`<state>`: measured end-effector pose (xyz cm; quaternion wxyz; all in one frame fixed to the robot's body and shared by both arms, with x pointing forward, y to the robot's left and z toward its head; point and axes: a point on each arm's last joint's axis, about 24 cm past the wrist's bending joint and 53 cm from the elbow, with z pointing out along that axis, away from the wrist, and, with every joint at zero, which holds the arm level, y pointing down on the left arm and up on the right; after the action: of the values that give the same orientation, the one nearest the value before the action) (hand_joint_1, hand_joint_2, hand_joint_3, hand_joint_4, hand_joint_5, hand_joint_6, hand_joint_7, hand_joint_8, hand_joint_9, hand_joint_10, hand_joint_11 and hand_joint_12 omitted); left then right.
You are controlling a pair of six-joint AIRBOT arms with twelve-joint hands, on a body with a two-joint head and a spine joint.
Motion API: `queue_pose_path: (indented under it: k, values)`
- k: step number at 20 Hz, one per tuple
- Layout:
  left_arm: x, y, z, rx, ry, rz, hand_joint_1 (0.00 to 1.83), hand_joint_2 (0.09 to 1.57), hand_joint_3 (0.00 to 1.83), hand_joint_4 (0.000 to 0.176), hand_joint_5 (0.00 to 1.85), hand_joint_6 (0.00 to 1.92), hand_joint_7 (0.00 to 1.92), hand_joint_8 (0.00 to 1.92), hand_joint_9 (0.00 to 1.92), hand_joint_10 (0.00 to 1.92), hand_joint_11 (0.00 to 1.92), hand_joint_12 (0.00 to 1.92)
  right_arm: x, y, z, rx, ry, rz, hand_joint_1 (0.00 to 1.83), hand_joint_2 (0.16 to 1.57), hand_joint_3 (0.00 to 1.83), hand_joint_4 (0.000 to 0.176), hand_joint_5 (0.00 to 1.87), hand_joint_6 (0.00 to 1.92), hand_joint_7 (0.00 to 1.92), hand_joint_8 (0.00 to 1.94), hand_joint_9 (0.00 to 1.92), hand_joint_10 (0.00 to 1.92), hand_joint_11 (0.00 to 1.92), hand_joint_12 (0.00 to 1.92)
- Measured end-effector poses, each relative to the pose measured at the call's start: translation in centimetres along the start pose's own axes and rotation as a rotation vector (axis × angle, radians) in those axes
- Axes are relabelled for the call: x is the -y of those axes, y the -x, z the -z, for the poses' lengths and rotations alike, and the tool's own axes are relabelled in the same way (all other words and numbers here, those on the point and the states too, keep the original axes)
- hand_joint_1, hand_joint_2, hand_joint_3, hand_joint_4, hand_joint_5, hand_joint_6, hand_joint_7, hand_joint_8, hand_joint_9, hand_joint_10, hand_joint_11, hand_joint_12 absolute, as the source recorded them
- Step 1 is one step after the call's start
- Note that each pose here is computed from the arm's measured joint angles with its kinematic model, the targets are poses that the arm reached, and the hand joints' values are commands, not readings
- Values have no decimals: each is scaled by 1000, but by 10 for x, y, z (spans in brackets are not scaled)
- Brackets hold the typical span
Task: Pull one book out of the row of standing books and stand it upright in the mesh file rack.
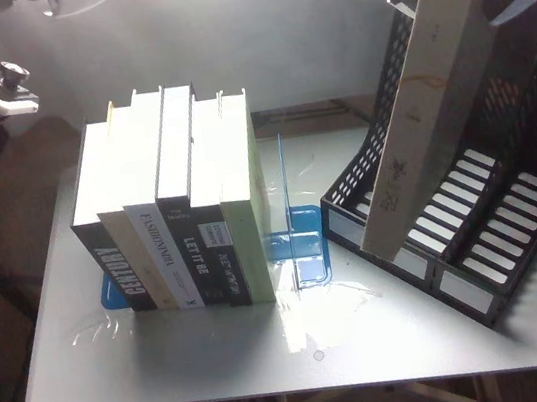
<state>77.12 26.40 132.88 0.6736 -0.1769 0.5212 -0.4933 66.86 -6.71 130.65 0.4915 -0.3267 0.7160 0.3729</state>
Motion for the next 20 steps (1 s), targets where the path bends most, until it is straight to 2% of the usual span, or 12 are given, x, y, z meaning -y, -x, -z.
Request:
queue_pose_path:
  k: [3,5,6,7,8,10,12,13,15,16,17,20]
  values:
    - [1,-1,1,0,-2,5,243,1447,0,0,76,0,35,2,0,0,0,799,6,-6,-3,1,-12,-30,1362,1181,0,0,697,1364,879,1109,885,1331,587,1648]
    - [1,-5,3,-10,-5,1,214,1435,0,0,101,4,41,0,0,0,0,661,11,-17,-6,-12,-18,-38,1368,1160,0,0,724,1344,919,1029,935,1249,669,1591]
    - [1,-6,3,-17,-6,-3,185,1434,0,0,106,5,40,0,0,0,0,633,14,-22,-8,-20,-26,-42,1368,1157,0,0,737,1337,915,1024,929,1256,596,1624]
    - [1,-8,4,-20,-9,-1,189,1432,0,0,103,2,24,0,0,0,0,568,17,-23,-9,-22,-32,-44,1350,1196,12,0,722,1389,793,1205,827,1404,592,1715]
    - [2,-7,5,-19,-13,0,167,1423,0,0,99,0,11,0,0,0,0,553,19,-23,-10,-19,-34,-53,1315,1265,8,0,753,1448,651,1376,572,1586,379,1783]
    - [4,-8,6,-23,-22,-1,140,1424,0,3,114,3,21,1,2,1,0,722,21,-22,-10,-2,-37,-76,1304,1291,2,0,708,1505,530,1446,623,1614,506,1771]
    - [4,-10,7,-27,-22,-2,151,1427,0,5,132,5,34,2,10,4,0,843,25,-24,-12,-1,-47,-77,1325,1261,0,0,682,1351,613,1473,738,1581,592,1843]
    - [5,-11,8,-32,-26,-3,154,1424,0,3,125,1,33,0,7,3,0,789,27,-27,-13,-3,-52,-79,1302,1295,0,0,699,1482,554,1472,592,1636,382,1839]
    - [5,-13,9,-37,-26,-1,153,1430,0,14,118,1,33,0,0,0,0,483,29,-29,-13,-4,-52,-94,1327,1251,0,0,707,1365,655,1361,737,1583,525,1814]
    - [5,-14,9,-40,-29,-1,153,1438,0,19,112,3,35,0,0,0,0,308,28,-29,-14,-3,-49,-92,1313,1276,0,0,698,1456,581,1403,667,1618,463,1800]
    - [6,-14,9,-39,-30,0,145,1442,0,21,105,1,30,2,0,0,0,203,31,-28,-14,2,-53,-98,1312,1280,0,0,676,1435,532,1484,721,1593,630,1769]
    - [7,-14,9,-38,-35,-1,147,1447,0,18,109,1,21,3,0,0,0,151,36,-27,-14,9,-68,-100,1326,1260,0,0,642,1431,644,1386,754,1561,619,1784]
